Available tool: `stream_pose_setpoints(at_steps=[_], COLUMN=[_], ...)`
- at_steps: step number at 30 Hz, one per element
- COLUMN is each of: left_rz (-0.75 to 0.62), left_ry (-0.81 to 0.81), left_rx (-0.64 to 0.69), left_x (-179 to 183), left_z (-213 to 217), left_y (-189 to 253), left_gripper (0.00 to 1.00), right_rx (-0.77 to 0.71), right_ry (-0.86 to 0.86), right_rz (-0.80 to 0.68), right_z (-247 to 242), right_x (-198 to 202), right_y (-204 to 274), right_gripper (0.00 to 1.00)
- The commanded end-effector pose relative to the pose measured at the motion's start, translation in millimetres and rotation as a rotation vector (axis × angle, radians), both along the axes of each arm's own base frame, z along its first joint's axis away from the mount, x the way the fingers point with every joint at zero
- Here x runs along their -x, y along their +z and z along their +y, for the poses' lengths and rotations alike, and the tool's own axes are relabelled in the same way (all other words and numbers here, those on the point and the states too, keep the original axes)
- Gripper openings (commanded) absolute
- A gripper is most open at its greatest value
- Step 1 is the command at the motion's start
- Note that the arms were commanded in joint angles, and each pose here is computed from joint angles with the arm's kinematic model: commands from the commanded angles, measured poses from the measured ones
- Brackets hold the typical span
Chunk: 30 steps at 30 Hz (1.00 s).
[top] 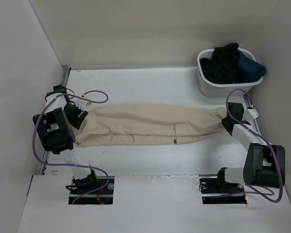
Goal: Fold and stack the trousers
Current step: Fold the trousers
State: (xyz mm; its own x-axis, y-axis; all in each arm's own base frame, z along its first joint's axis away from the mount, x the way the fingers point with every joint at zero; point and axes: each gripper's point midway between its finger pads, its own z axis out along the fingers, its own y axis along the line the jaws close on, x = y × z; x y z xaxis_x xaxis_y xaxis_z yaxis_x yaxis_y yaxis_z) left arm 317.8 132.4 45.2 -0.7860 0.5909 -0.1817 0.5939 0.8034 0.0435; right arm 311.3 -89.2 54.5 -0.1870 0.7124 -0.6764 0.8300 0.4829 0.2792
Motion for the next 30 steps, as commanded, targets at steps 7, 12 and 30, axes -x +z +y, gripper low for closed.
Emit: stream_pose_setpoints(at_steps=[7,12,30], left_rz=[0.003,-0.021,-0.147], left_ry=[-0.035,0.008,-0.106], left_rx=[0.155,0.138,-0.240], left_x=[1.0,-5.9,-55.7], left_z=[-30.4,-26.0,4.6], left_y=[-12.4,-8.1,53.6], left_gripper=[0.31,0.04,0.49], right_rx=[0.095,0.109,0.107], right_ry=[0.016,0.020,0.036], right_rz=[-0.049,-0.033,-0.027], right_z=[-6.4,-8.1,-5.7], right_x=[-16.0,-13.5,-7.3], right_y=[38.2,37.8,26.7], right_gripper=[0.06,0.06,0.06])
